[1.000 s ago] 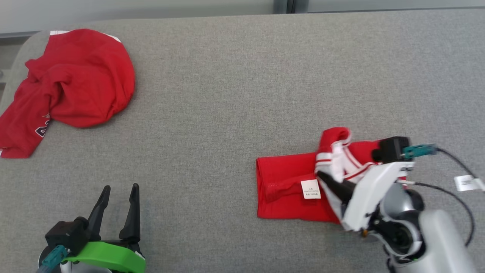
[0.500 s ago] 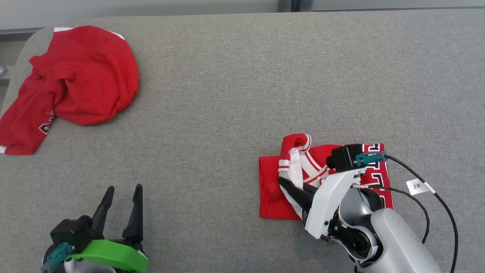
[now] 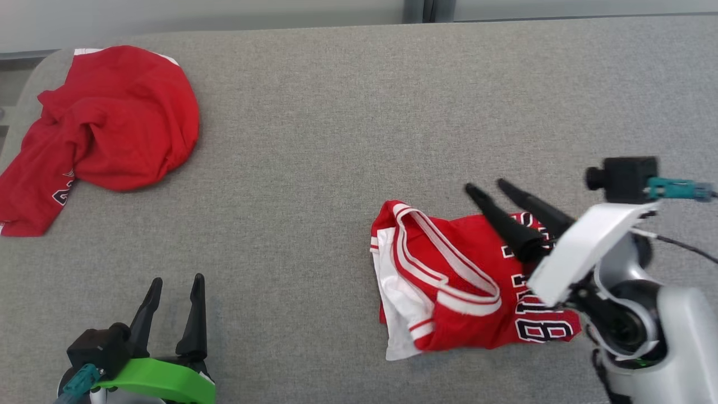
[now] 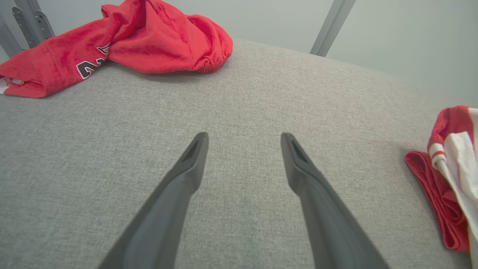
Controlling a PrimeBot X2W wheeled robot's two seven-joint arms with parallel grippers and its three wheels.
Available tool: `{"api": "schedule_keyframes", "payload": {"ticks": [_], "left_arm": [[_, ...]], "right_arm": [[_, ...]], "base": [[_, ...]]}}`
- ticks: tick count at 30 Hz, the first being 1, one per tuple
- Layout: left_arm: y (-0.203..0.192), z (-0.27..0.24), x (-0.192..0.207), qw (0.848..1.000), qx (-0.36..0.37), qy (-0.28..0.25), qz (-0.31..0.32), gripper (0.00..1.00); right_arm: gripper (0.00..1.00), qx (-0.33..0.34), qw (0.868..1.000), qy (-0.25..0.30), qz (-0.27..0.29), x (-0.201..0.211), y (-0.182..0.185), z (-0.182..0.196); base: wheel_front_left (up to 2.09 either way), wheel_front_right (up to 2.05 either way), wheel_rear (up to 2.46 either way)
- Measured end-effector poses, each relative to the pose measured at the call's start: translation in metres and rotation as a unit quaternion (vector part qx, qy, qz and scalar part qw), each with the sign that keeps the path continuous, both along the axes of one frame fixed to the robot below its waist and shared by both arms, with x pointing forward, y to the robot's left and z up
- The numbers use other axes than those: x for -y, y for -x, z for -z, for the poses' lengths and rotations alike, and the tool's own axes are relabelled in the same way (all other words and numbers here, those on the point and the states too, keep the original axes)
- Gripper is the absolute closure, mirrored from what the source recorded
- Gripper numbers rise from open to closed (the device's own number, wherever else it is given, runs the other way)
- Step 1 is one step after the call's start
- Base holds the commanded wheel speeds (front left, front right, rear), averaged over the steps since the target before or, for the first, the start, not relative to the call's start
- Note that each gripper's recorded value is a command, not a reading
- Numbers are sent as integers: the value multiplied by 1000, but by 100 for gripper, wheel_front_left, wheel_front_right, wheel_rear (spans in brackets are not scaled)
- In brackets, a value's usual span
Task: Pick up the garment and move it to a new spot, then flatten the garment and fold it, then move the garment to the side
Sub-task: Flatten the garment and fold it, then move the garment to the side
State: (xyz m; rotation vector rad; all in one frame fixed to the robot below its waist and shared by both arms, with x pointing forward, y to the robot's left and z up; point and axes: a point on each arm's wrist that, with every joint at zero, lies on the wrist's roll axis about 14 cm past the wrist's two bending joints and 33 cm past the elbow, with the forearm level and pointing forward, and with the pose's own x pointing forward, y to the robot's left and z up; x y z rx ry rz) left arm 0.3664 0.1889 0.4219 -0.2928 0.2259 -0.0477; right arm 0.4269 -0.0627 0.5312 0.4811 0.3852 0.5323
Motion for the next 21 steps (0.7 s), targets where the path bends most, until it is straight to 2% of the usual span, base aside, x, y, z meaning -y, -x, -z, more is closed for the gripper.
{"api": "schedule_keyframes", "payload": {"ticks": [2,4,7,14,21], "left_arm": [[-2,0,2,1000,1,2,1,0],[-3,1,3,1000,-1,3,2,0],[-5,7,4,1000,-9,6,5,0],[-9,20,5,1000,-25,5,10,0],[-12,23,6,1000,-27,3,14,0]], "right_arm": [[0,-19,998,37,39,33,-4,11],[0,-55,993,84,58,61,1,32],[0,-123,982,127,69,88,17,68],[0,-196,964,160,79,118,32,107],[0,-240,958,146,53,107,36,128]], "base": [[0,0,0],[0,0,0],[0,0,0],[0,0,0],[0,0,0]]}}
